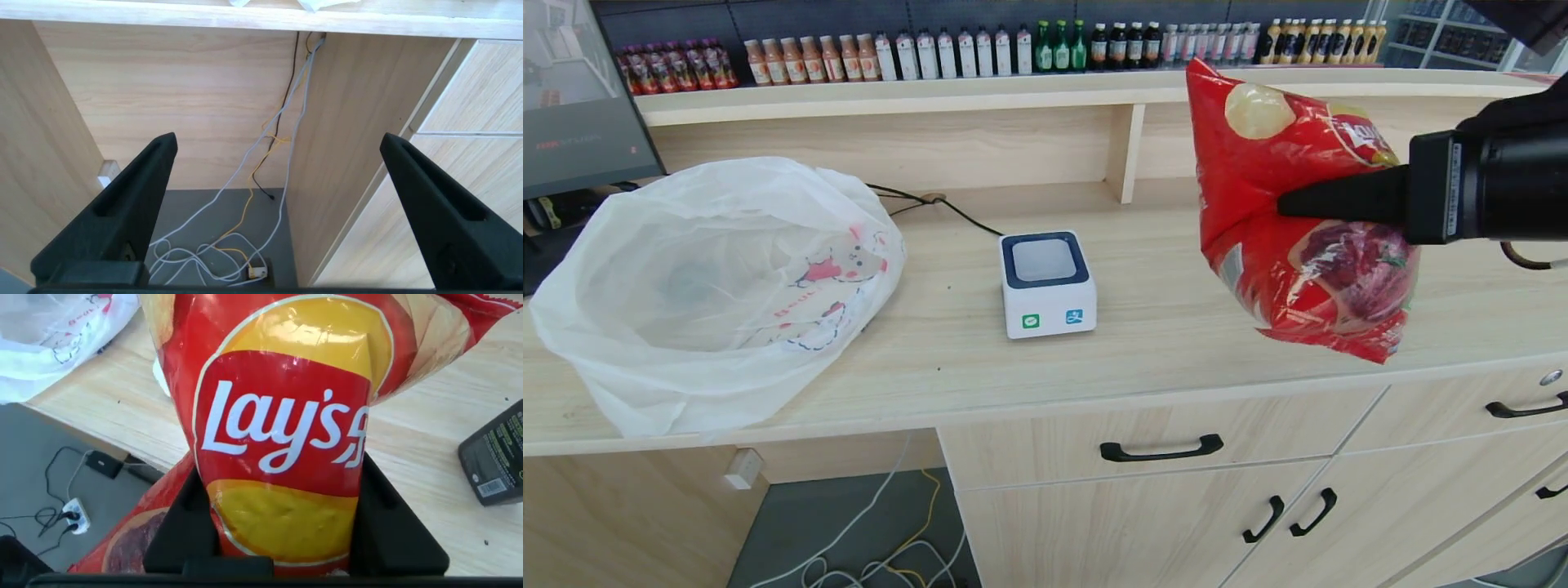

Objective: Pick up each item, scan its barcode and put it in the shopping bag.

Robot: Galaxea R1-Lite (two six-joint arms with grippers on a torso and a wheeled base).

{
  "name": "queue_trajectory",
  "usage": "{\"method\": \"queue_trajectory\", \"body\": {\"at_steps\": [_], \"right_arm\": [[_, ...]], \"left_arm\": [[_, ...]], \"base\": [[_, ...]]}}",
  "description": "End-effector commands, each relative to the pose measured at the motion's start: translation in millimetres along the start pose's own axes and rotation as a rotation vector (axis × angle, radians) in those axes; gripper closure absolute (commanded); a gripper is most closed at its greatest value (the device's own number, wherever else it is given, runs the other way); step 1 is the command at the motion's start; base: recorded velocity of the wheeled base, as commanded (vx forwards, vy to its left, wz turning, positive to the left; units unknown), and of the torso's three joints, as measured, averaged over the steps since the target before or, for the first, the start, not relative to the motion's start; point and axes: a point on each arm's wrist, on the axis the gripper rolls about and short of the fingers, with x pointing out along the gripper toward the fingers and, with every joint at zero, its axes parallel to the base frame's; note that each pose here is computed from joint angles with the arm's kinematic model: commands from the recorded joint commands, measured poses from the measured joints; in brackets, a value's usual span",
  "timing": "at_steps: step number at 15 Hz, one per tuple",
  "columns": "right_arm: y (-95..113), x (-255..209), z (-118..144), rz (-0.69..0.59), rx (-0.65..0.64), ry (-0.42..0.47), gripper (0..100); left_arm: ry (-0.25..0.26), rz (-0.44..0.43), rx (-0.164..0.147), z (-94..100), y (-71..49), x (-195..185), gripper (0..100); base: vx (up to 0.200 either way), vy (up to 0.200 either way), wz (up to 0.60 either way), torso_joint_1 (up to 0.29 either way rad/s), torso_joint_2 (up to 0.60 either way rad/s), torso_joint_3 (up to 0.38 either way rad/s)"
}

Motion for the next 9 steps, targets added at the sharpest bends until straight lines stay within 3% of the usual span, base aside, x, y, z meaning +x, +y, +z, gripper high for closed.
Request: {"method": "queue_trajectory", "body": {"at_steps": [1,6,9], "right_arm": [[8.1,-19.4,-24.8,0.026,-0.063,-0.072,100],[12.1,-37.3,-53.0,0.068,-0.076,-0.118,100],[13.8,-42.0,-65.0,0.200,-0.057,-0.117,100]], "left_arm": [[0.000,0.000,-0.002,0.0,0.0,0.0,0],[0.000,0.000,0.000,0.0,0.0,0.0,0],[0.000,0.002,0.000,0.0,0.0,0.0,0]], "base": [[0.000,0.000,0.00,0.000,0.00,0.000],[0.000,0.000,0.00,0.000,0.00,0.000],[0.000,0.000,0.00,0.000,0.00,0.000]]}}
